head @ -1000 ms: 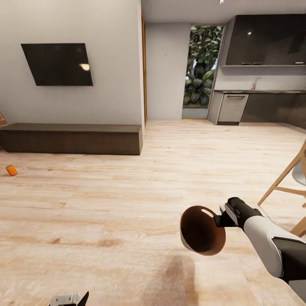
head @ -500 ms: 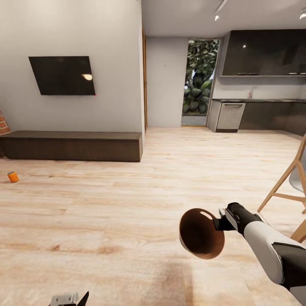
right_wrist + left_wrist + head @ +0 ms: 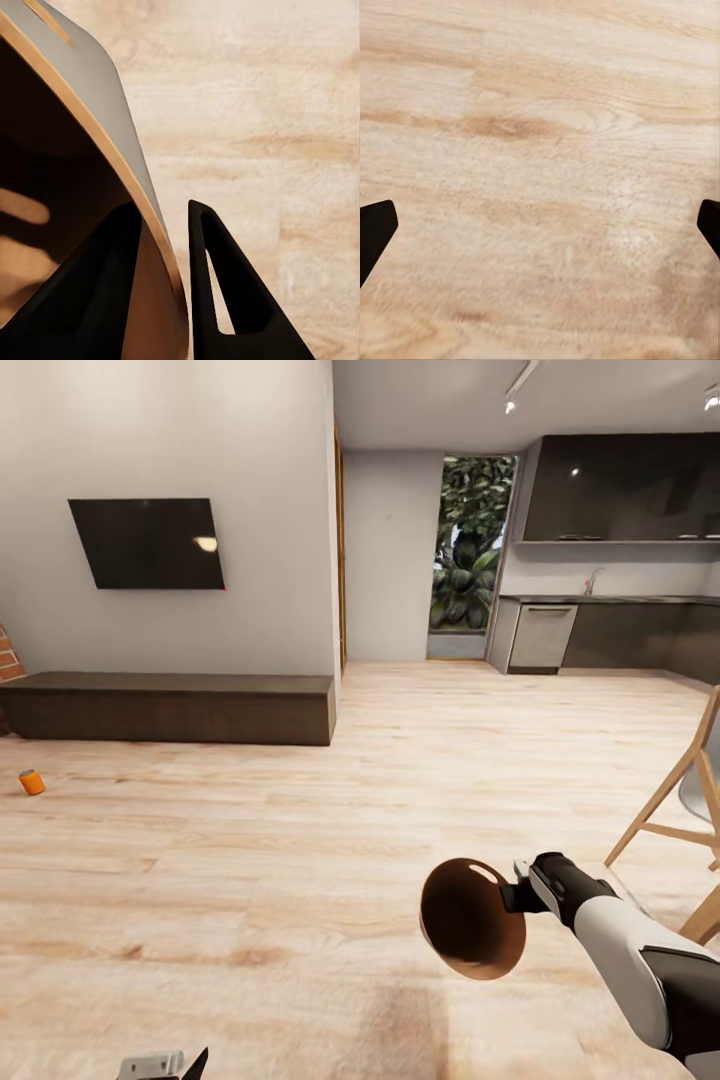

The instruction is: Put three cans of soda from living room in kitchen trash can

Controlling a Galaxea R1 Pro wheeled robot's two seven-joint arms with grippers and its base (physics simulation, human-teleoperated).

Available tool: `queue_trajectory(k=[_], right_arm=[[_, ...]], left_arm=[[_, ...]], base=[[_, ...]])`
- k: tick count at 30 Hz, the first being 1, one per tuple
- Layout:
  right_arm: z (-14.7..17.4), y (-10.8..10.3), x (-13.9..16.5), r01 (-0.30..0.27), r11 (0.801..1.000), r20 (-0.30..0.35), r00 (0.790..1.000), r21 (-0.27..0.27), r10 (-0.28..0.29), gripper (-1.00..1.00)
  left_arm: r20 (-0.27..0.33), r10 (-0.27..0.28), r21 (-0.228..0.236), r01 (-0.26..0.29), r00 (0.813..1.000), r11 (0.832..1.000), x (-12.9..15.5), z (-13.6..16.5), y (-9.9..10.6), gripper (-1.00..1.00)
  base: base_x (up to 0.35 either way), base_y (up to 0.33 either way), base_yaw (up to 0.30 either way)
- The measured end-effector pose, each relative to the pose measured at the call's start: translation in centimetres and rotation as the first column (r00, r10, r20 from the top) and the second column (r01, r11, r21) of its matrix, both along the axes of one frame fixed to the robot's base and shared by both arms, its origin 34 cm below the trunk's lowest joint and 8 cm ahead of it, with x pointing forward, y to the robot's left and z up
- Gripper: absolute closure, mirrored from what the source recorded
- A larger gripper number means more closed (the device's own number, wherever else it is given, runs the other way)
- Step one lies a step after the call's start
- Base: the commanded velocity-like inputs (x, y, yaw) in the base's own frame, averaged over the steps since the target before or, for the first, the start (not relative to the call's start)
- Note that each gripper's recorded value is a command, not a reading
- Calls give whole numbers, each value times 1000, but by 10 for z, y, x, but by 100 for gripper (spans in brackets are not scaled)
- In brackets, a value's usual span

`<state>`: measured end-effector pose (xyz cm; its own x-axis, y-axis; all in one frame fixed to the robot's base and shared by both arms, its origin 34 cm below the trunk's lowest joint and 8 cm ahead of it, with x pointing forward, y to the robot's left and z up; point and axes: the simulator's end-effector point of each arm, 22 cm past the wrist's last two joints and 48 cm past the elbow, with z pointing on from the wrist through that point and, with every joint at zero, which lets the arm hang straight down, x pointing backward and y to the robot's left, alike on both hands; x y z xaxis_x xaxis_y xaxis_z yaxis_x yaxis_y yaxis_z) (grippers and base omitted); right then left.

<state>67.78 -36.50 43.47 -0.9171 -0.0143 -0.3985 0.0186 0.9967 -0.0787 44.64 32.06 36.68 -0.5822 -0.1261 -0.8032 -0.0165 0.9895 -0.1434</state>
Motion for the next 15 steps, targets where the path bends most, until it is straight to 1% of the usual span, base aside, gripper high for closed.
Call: queue_trajectory(k=[15], right_arm=[[20, 7, -3, -9, 1000, -14, 1000, 16, 9, 100]], left_arm=[[-9, 2, -2, -2, 1000, 1000, 6, 30, 0, -100]], base=[[0, 0, 0]])
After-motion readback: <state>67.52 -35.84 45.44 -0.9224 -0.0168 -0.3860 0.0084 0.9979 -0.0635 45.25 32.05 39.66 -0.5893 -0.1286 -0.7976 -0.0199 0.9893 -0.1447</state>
